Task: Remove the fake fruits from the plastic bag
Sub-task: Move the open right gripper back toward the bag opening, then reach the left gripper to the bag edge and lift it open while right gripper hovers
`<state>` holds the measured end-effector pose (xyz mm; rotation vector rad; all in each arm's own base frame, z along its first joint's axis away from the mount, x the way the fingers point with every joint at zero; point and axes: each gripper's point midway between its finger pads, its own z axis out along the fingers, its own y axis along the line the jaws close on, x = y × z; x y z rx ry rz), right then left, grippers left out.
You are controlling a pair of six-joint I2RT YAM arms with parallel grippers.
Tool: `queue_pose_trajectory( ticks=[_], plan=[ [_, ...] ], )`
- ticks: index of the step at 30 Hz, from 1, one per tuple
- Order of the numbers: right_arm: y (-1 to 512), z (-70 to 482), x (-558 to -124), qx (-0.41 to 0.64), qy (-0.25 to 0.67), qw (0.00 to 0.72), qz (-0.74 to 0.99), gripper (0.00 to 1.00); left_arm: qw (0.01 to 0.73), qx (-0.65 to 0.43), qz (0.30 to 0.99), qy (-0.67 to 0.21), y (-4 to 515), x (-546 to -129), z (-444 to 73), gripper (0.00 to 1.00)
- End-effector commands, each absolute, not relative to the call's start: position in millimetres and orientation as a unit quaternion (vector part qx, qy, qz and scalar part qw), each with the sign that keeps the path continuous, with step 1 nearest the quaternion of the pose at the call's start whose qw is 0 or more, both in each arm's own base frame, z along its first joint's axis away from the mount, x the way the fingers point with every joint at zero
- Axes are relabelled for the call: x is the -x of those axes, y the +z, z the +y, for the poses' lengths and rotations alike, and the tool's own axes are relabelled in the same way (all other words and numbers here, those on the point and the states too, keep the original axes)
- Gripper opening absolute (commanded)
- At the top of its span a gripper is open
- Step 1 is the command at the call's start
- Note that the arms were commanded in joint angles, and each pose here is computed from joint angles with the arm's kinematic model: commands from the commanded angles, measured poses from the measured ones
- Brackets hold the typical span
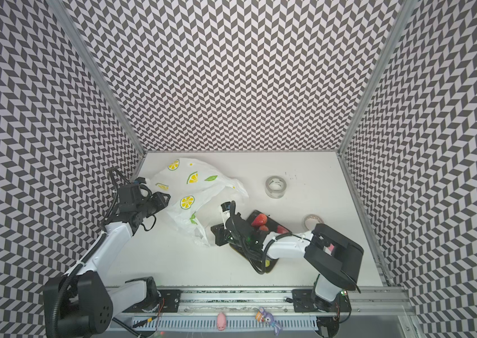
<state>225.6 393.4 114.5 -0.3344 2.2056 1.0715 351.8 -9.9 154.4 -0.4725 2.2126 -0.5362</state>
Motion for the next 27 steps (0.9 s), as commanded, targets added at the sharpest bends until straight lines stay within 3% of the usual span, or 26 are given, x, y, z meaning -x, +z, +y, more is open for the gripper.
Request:
queue_pose_trajectory(
  ticks=[1, 3, 9, 17, 27],
  plan=[
    [134.2, 391.7, -220.7, 0.118, 0.441, 0.338, 0.823, 0.1, 0.416, 0.177, 0.873, -0.183, 171.1, -350.6, -0.3, 0.75],
    [131.7, 388.3, -217.3, 0.121, 0.441, 0.332, 0.825, 0.1, 0.428, 0.177, 0.871, -0.161, 182.3, -347.5, 6.3, 0.86],
    [139.0, 376.6, -212.5, 0.117, 0.448, 0.332, 0.822, 0.11, 0.48, 0.152, 0.855, -0.122, 233.4, -335.4, 11.6, 1.0],
    [146.3, 347.3, -220.2, 0.095, 0.438, 0.351, 0.822, 0.12, 0.492, 0.059, 0.867, -0.057, 272.5, -320.8, -43.0, 1.0],
    [147.2, 307.8, -232.7, 0.058, 0.418, 0.375, 0.825, 0.13, 0.401, -0.096, 0.911, -0.01, 236.5, -279.3, -131.3, 1.0]
  ],
)
